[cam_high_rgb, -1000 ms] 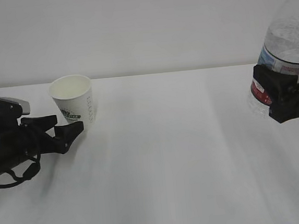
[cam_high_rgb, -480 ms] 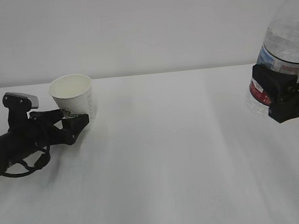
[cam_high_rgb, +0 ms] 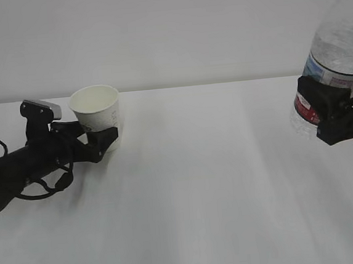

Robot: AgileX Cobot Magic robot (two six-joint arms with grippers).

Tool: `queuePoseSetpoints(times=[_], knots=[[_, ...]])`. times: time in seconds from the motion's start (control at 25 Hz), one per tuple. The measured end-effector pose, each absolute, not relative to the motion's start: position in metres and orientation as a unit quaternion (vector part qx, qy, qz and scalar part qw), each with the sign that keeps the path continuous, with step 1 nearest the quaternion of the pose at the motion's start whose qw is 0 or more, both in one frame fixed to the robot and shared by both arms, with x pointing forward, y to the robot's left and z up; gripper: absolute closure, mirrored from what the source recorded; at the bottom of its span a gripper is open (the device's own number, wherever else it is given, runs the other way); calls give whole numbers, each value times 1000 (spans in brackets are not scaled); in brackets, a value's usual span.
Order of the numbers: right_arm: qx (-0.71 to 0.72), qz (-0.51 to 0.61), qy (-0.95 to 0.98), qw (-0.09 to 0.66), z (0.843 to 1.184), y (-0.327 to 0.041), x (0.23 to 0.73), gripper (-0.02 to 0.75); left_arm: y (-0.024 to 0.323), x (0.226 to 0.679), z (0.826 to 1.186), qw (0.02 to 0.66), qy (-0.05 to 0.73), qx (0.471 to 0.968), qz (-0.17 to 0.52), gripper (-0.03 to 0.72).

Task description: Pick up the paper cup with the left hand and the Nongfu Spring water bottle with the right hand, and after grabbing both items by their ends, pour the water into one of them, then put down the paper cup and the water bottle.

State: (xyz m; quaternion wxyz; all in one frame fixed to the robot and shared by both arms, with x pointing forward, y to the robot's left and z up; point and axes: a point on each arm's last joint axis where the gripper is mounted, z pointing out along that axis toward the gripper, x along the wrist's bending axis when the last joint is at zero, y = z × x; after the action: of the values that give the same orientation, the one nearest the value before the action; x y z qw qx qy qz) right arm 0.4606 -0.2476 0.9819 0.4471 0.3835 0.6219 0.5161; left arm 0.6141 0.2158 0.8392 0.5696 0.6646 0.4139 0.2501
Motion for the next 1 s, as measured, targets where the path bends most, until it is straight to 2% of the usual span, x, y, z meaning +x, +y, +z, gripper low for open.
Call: queuePoseSetpoints(times=[0.24, 0.32, 0.68, 1.0], knots=[[383, 516, 622, 447, 982, -248, 461, 249, 216, 615, 840, 570, 414, 664, 251, 148], [383, 516, 622, 447, 982, -248, 461, 249, 216, 614, 839, 570, 415, 664, 250, 162], [383, 516, 622, 447, 982, -248, 461, 250, 211, 608, 837, 578, 399, 672, 236, 169], [383, 516, 623, 447, 982, -247, 461, 250, 215, 591, 854, 576, 401, 672, 236, 171]])
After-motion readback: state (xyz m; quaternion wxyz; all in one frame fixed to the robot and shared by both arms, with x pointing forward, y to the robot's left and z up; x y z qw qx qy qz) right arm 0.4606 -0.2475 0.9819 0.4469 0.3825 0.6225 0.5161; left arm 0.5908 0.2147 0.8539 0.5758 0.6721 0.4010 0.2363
